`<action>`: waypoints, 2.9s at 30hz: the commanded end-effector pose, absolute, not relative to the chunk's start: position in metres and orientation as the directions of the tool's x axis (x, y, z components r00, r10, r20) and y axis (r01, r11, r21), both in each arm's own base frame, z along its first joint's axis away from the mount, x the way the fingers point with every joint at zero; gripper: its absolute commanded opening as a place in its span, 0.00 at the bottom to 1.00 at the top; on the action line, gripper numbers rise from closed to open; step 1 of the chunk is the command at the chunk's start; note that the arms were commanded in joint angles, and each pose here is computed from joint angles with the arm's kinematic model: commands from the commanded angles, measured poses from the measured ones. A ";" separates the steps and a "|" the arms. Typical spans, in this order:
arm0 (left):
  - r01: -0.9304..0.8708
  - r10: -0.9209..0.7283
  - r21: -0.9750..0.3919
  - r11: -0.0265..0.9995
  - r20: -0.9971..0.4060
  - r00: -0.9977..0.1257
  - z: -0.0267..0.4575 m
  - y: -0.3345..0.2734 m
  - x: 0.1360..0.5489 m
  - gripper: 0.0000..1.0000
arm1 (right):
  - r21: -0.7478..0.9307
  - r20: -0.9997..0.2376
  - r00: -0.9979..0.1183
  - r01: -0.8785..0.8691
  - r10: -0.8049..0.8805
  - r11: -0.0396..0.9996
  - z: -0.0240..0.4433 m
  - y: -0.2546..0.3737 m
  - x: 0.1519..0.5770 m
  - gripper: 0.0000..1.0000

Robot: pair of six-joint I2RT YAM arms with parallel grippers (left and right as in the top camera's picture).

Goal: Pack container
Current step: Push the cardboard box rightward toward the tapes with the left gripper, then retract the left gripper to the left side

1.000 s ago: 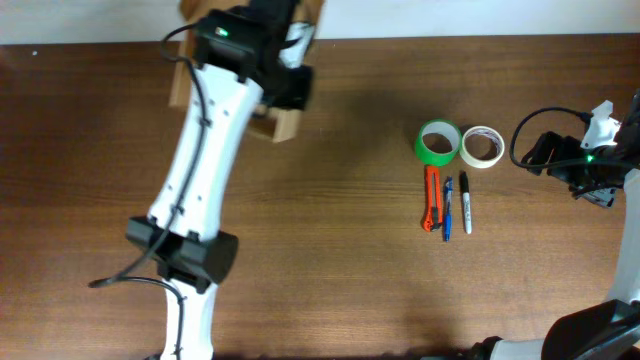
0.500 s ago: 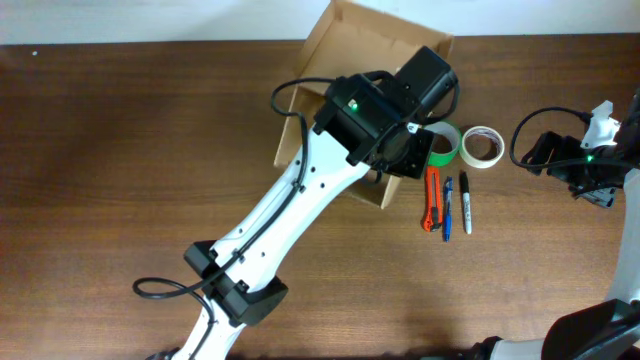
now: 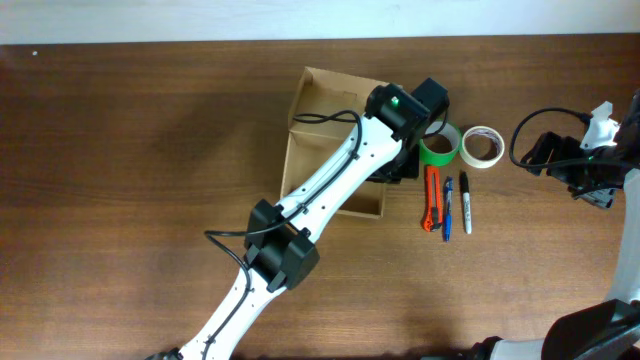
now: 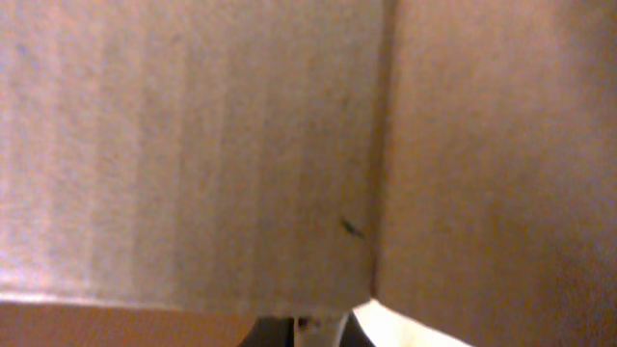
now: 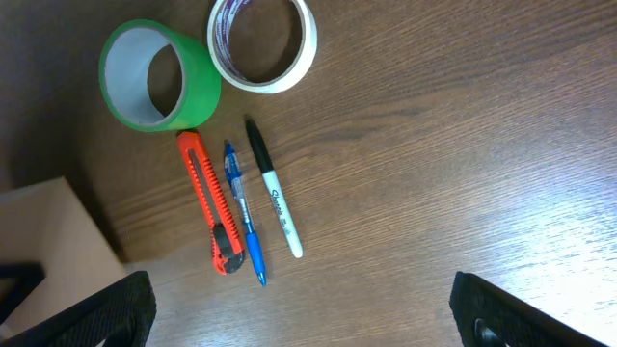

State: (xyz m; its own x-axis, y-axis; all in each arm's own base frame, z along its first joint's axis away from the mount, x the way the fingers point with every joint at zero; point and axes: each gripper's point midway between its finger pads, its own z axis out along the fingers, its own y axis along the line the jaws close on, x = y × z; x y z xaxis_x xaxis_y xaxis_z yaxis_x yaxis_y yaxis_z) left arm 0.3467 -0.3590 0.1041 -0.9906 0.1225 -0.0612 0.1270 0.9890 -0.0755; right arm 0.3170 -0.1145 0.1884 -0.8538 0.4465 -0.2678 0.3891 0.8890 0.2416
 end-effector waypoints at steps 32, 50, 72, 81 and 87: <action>-0.162 -0.161 -0.252 0.954 0.024 -0.987 0.087 -0.366 0.386 0.02 | 0.275 -0.264 -0.850 0.387 0.457 0.880 0.192 -0.110 0.318 0.99; -0.065 -0.067 -0.180 0.982 -0.008 -0.998 0.065 -0.361 0.385 0.15 | 0.275 -0.268 -0.849 0.386 0.456 0.880 0.192 -0.111 0.319 0.99; 0.209 0.139 -0.115 0.971 -0.437 -0.889 0.214 -0.333 0.409 0.68 | 0.274 -0.272 -0.848 0.386 0.456 0.881 0.193 -0.111 0.320 0.99; 0.120 0.105 0.029 0.992 -0.713 -0.694 0.351 -0.242 0.411 0.67 | 0.272 -0.313 -0.836 0.375 0.450 0.886 0.196 -0.116 0.329 0.99; -0.031 0.026 0.052 0.998 -0.828 -0.560 0.431 -0.152 0.398 0.64 | 0.387 -0.319 -0.835 0.316 0.448 0.866 0.204 -0.097 0.338 0.91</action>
State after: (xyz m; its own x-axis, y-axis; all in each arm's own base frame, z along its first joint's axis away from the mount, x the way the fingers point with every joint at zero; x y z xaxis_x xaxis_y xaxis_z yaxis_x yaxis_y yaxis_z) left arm 0.4080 -0.2098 0.3820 -0.6590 0.0403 -0.7511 0.0678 0.9977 -0.0059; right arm 0.3318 -0.1097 0.1952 -0.8368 0.4482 -0.3143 0.3595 0.8829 0.3020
